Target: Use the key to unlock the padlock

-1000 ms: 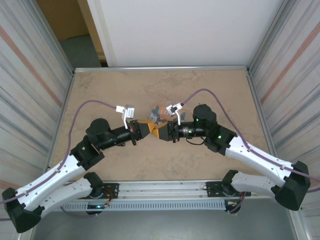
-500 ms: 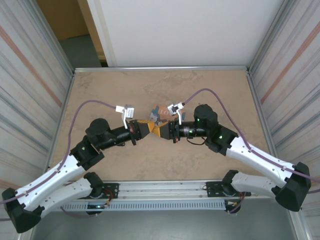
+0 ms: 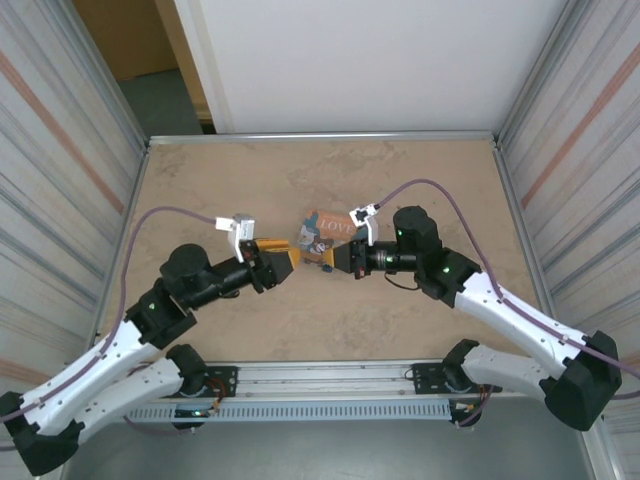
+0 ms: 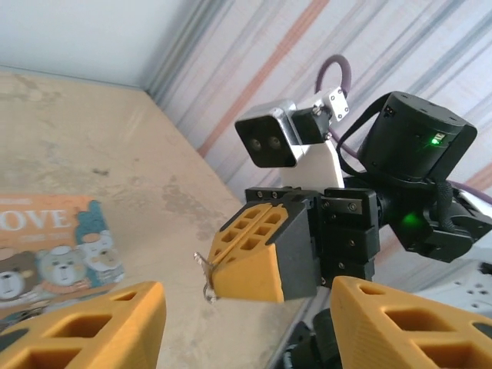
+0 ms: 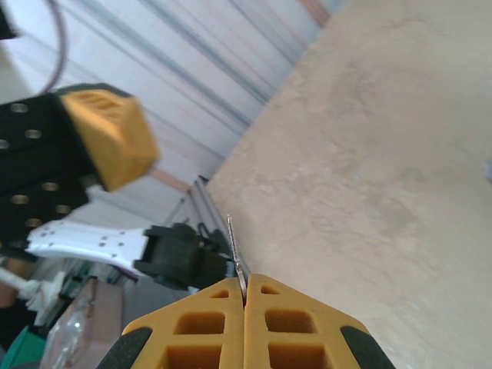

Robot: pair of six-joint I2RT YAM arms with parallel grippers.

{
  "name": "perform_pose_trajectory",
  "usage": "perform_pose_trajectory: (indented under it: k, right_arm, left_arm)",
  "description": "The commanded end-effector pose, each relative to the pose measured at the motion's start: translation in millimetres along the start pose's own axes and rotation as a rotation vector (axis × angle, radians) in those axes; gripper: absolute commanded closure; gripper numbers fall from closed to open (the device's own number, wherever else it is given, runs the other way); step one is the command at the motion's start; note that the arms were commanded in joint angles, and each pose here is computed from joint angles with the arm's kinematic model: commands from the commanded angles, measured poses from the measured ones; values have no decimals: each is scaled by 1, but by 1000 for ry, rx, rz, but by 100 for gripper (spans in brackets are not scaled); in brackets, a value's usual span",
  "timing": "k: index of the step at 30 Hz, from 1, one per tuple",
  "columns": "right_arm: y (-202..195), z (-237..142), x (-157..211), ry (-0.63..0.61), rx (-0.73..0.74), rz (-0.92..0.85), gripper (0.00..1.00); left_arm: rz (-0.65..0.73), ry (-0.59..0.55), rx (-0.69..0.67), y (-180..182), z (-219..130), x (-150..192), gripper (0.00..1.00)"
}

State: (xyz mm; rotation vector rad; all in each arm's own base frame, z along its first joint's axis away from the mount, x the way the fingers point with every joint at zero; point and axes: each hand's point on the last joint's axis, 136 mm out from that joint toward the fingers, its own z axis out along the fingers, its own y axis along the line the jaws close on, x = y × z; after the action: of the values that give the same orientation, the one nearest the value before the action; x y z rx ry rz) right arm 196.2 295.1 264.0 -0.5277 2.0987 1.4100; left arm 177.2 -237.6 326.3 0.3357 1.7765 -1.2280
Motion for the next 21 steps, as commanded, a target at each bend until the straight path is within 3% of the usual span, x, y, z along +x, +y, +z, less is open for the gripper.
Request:
perform_pose_trajectory:
  k: [1, 12, 21]
  right_arm:
    - [-34, -3, 10, 32, 91, 26, 100]
    - [-107, 1, 7, 59, 206, 117, 100]
    - [-149, 26, 1, 45, 179, 212, 100]
  left_arm:
    - [19, 21, -182, 41, -10, 18, 39]
    - [-15, 82, -395, 107, -21, 71, 25]
    - [-36, 155, -395, 124, 2, 101, 21]
